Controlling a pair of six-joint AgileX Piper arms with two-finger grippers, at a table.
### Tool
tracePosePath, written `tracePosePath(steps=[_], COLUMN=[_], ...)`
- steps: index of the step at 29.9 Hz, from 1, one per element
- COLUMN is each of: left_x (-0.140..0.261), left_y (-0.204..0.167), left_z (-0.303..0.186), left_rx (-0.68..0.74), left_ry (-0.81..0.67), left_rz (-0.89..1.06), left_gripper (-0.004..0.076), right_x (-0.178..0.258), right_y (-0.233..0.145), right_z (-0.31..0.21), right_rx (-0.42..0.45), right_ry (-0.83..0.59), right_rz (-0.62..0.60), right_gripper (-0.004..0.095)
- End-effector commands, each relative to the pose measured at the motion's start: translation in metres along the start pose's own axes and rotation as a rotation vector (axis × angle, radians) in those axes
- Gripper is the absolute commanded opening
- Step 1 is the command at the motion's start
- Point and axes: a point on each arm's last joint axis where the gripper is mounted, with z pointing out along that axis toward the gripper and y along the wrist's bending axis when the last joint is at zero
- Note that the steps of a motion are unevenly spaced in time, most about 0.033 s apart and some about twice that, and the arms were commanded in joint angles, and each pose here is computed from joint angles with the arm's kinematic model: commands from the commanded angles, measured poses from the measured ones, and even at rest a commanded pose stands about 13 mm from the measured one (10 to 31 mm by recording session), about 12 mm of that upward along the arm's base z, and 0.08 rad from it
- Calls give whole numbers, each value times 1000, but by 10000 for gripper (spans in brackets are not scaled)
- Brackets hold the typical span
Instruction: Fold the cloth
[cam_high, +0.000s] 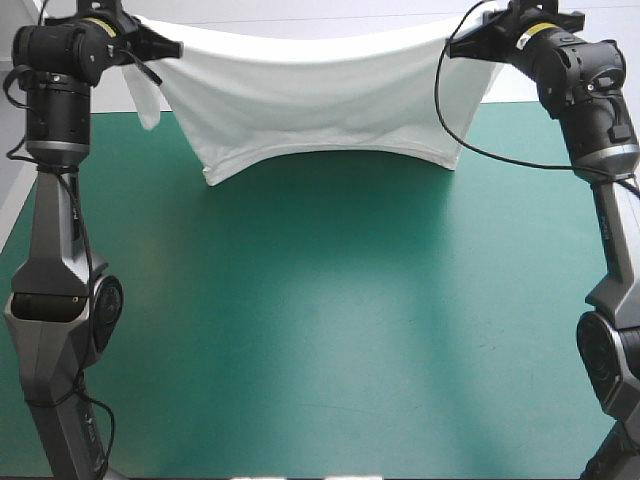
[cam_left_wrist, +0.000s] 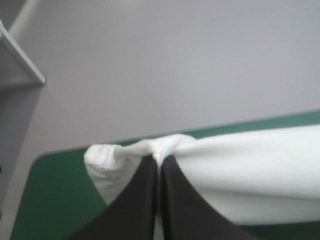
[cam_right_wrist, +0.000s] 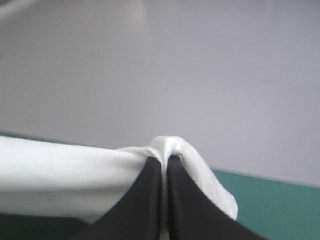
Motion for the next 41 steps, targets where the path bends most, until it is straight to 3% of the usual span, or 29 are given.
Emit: tracePosePath(steps=[1,4,10,13,17,22,28,34,36,38,41], left_x=[12,36,89,127,166,219,267,297,301,302,303], left_y=[-1,-13,-41,-49,-53,-57,-60,-65,-66,-66,-67], left_z=[1,31,50,42,12,-35,-74,-78,-76,-74,-74], left_rx=[8,85,253,267,261,267,281,286,283,282,282], left_ry=[123,261,507,632,647,772,907,955,942,931,923], left_rz=[4,6,-7,8,-25,-44,-33,-30,-31,-35,-37], left_gripper=[-8,-8,-8,-8,-8,-8,-8,-5,15,64,221], right_x=[8,46,121,148,181,213,245,264,267,269,267], right_y=[-2,1,10,13,17,20,23,28,29,30,30], right_z=[-14,5,13,-1,-28,-57,-85,-94,-90,-88,-84], right_rx=[5,-16,-66,-73,-90,-102,-122,-185,-184,-184,-178], right_ry=[164,422,704,727,795,942,1099,1132,1097,1063,1012], right_rz=[-15,-17,-3,10,33,33,33,19,32,47,55], right_gripper=[-19,-19,-19,-19,-19,-19,-19,-12,59,201,468])
